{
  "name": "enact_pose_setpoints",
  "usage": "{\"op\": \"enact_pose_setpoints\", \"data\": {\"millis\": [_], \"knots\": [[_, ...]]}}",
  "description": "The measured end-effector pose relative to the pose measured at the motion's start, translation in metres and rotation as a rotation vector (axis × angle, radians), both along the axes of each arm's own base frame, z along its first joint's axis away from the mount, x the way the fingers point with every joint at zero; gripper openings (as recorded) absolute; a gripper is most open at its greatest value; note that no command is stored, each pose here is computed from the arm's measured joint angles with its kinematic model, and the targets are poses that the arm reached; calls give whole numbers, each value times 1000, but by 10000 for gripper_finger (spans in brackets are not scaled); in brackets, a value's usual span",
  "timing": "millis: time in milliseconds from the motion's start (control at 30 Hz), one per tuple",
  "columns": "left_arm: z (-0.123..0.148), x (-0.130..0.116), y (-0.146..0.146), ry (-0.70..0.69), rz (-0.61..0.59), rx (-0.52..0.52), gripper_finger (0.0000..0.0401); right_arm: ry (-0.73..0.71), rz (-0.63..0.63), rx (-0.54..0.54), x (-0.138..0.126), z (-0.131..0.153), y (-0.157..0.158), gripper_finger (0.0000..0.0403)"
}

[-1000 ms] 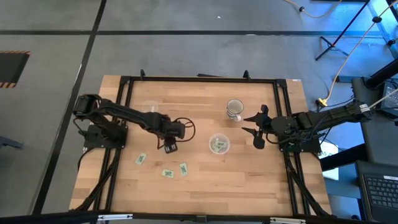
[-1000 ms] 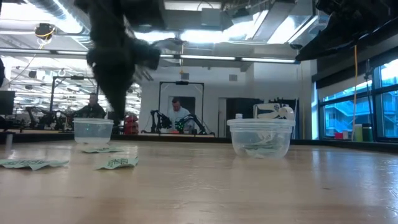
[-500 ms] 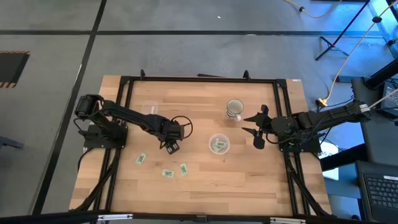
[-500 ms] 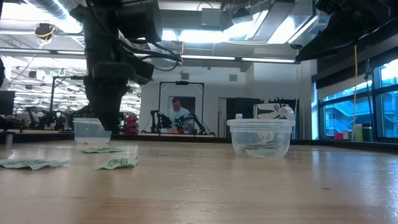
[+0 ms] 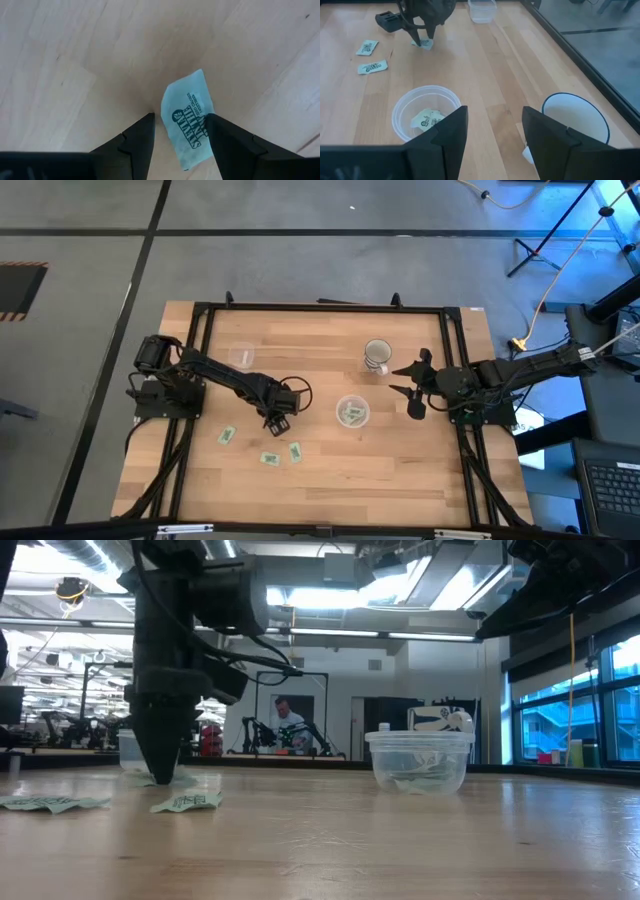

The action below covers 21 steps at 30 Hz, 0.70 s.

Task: Pick and place Stevia / Truvia into bins
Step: Put the green stevia packet into the circular transparent container

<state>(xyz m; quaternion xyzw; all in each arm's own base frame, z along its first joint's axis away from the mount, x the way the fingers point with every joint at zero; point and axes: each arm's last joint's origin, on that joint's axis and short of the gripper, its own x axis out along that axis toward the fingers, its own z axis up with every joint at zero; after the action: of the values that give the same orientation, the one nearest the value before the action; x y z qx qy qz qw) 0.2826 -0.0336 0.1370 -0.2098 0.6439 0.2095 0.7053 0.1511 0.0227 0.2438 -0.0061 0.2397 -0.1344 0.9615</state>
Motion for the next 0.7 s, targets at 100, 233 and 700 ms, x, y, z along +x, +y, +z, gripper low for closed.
{"op": "enact_pose_setpoints", "data": {"millis": [100,233,700], "knots": [[-1,0,0,2,18,-2,175,0,-1,1,0,0,0,192],[-2,0,0,2,23,-5,166,0,-1,2,0,0,0,192],[1,0,0,6,-26,-8,112,0,0,0,0,0,0,192]]}}
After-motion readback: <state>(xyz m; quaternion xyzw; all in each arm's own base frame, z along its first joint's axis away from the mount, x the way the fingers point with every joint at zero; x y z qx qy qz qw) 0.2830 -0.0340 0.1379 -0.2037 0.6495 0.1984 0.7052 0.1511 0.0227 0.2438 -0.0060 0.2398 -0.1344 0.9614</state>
